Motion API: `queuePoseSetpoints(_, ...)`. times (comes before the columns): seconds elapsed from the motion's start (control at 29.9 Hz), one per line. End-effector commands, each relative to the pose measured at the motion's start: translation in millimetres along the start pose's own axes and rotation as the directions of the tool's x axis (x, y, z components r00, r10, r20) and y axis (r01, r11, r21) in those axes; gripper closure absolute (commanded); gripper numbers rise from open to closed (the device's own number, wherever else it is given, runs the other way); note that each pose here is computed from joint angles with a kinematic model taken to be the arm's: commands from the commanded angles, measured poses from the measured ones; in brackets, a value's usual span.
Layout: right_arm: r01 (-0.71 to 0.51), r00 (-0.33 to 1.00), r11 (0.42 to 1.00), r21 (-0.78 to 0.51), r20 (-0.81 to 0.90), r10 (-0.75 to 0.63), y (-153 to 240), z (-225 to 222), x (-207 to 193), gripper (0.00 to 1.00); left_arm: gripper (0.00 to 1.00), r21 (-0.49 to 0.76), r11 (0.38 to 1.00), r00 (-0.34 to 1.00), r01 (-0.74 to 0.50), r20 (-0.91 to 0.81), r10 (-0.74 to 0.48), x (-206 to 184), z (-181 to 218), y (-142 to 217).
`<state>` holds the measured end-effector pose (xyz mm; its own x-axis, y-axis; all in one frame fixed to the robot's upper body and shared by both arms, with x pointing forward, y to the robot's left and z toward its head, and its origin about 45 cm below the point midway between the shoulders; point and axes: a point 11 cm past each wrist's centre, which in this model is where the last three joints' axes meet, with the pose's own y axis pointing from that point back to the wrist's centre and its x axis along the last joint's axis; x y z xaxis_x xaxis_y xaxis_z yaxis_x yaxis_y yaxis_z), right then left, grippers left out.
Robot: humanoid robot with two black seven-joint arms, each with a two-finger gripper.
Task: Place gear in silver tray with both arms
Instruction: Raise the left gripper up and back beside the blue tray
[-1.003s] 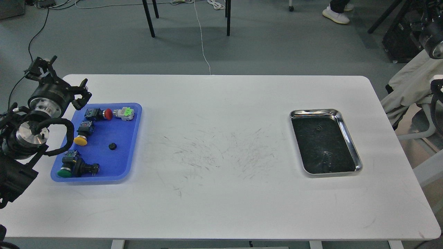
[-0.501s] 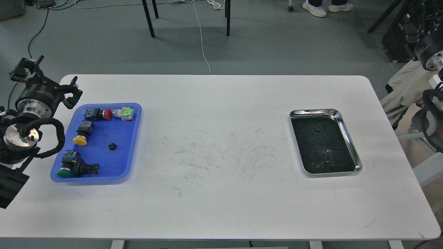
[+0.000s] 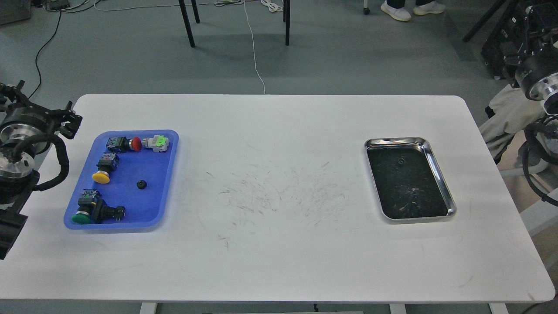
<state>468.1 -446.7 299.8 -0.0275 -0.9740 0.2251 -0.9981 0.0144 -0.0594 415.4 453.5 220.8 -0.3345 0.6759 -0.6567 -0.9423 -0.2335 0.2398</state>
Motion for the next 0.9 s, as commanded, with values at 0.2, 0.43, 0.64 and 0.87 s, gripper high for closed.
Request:
queuePoseSetpoints(0.2,0.001,1.0,1.0,0.0,0.012,-0.001,2.1,2.8,-0.9,0.06,0.03,0.258,0.966,0.8,0.022,0.575,-0.172,-1.8,-26.0,-8.4)
queuePoseSetpoints(0.43,0.008,1.0,1.0,-0.01,0.027,-0.008,6.1,9.6,-4.6,0.06,0.03,0.303,0.953,0.645,-0.011,0.731,-0.224,9.9,-26.3,-6.0)
queuePoseSetpoints(0.64,0.017,0.999,1.0,-0.01,0.031,-0.017,7.2,9.9,-7.1,0.06,0.06,0.193,0.979,0.797,-0.069,0.601,-0.062,28.7,-21.7,-0.4)
queuePoseSetpoints(0.87,0.012,1.0,1.0,-0.015,0.029,-0.012,9.4,11.9,-4.3,0.06,0.06,0.025,0.998,0.925,-0.058,0.379,0.045,9.2,-0.8,-1.6)
